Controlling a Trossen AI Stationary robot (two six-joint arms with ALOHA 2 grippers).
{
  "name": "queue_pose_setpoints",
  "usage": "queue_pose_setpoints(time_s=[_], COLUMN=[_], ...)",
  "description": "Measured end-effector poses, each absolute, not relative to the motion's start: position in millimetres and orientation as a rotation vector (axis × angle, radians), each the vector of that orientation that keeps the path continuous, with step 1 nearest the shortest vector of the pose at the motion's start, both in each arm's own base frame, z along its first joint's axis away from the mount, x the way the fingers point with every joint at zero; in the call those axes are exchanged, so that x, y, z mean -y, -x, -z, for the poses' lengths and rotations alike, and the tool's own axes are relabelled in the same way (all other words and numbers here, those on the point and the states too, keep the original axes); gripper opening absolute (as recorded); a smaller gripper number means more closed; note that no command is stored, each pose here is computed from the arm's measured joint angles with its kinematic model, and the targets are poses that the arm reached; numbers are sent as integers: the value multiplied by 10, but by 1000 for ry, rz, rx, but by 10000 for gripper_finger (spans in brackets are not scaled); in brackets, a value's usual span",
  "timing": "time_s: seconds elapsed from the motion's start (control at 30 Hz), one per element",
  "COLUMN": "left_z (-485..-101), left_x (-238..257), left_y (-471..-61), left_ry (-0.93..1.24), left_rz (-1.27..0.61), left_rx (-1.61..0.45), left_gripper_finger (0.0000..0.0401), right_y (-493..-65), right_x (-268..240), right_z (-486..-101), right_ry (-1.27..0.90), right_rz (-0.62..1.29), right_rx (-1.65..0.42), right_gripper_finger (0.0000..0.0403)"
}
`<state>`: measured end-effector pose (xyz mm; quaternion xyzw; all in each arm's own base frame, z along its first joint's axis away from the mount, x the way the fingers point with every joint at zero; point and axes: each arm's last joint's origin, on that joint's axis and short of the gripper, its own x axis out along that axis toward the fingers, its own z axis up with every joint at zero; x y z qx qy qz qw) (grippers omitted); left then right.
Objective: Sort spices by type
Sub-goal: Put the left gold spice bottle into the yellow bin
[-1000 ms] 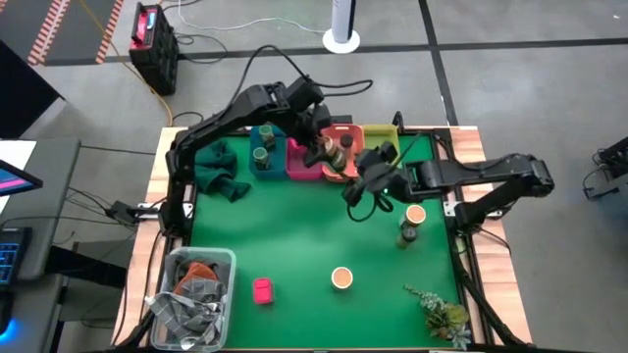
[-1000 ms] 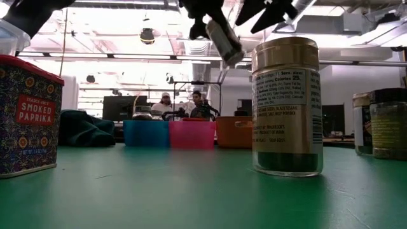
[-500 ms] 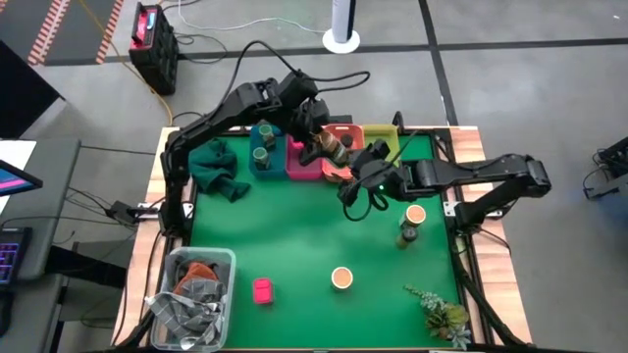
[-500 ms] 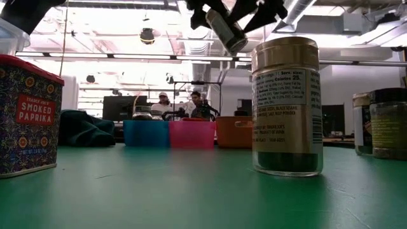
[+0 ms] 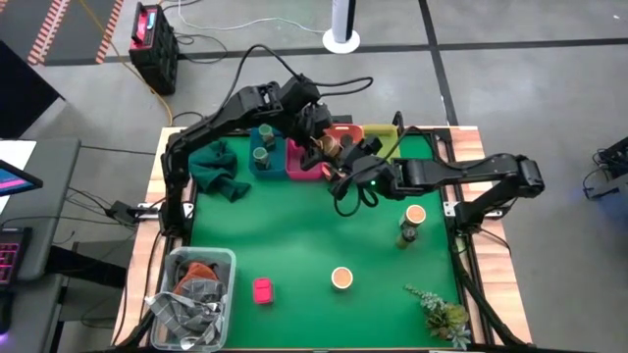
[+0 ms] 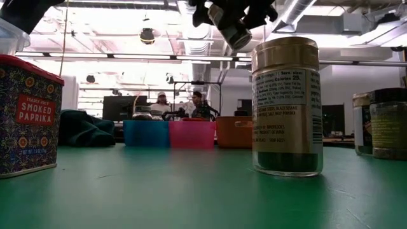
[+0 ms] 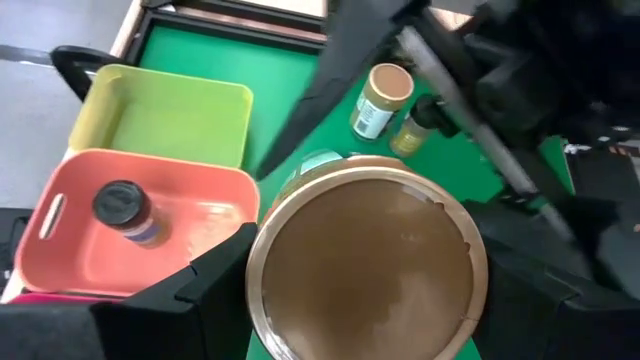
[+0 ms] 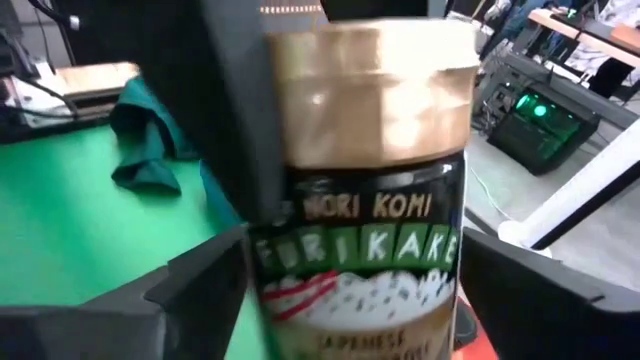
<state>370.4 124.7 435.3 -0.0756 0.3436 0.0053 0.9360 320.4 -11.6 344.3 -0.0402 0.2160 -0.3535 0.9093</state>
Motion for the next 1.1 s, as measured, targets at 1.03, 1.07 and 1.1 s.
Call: queue_pose_setpoints(time_s=[1.03,1.07,1.1], left_z=[-4750,-4767,-4772], left_x=[-1437,-1446,-1451], left_y=[-3338,-3307,-3289], left_ry=[138,133,130], left_rz=[-220,-227,-230], left_rx=[-540,-539,-542], left_gripper_finger=[346,346,346], right_y=[-2945,-2909,-2863], right_x=[-13,-25,-37], right_z=[-3427,-3460,-3489], right_ry=[-128,-143,-151], right_rz=[806,815,827], right_rx=[-483,-465,-455], right_gripper_finger=[304,304,304])
